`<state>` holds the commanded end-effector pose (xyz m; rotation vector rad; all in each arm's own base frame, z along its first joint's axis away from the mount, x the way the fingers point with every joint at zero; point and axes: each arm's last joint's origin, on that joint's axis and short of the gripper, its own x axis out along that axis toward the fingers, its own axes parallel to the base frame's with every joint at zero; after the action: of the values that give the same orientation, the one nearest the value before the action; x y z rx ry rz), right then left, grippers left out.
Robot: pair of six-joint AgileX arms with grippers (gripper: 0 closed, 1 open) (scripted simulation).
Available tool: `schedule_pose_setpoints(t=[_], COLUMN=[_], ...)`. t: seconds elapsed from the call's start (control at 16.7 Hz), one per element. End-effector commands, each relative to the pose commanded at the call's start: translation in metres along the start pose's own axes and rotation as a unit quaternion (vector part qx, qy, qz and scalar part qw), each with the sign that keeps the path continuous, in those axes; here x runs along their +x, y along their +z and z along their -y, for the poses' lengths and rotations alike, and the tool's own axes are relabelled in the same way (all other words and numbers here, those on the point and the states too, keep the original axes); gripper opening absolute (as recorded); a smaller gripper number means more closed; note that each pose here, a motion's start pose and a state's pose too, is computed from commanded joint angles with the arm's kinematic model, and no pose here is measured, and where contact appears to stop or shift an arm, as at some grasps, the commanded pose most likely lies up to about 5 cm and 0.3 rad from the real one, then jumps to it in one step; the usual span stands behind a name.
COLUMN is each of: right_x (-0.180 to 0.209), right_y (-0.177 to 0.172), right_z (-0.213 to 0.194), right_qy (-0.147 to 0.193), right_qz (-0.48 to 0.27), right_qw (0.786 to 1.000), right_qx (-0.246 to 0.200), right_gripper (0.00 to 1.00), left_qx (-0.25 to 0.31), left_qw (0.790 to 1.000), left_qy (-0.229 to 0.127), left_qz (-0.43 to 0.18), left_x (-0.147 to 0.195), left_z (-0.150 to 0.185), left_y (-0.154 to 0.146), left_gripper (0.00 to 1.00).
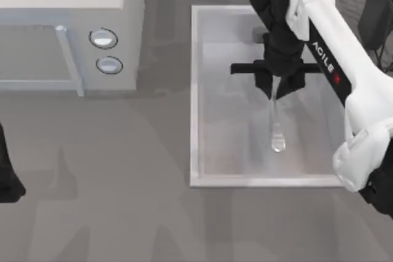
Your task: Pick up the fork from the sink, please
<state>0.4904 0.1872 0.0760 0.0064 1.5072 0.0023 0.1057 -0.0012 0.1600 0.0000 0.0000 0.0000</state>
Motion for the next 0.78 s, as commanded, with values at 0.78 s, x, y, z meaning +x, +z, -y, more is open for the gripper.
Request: schedule_pose_setpoints(t=[0.78], right_x=[-0.109], right_y=[-0.004], right_z=[0.003], right_qy=[-0.003], right_qz=[-0.007], right_qw=[1.000], right_qx=[0.000], right_gripper=[0.00], left_qx=[0.000], left_qw=[1.000], left_qy=[0.000], left_qz=[0.000], left_x=[0.000], left_z=[0.000], left_y=[0.000], left_gripper=[1.00])
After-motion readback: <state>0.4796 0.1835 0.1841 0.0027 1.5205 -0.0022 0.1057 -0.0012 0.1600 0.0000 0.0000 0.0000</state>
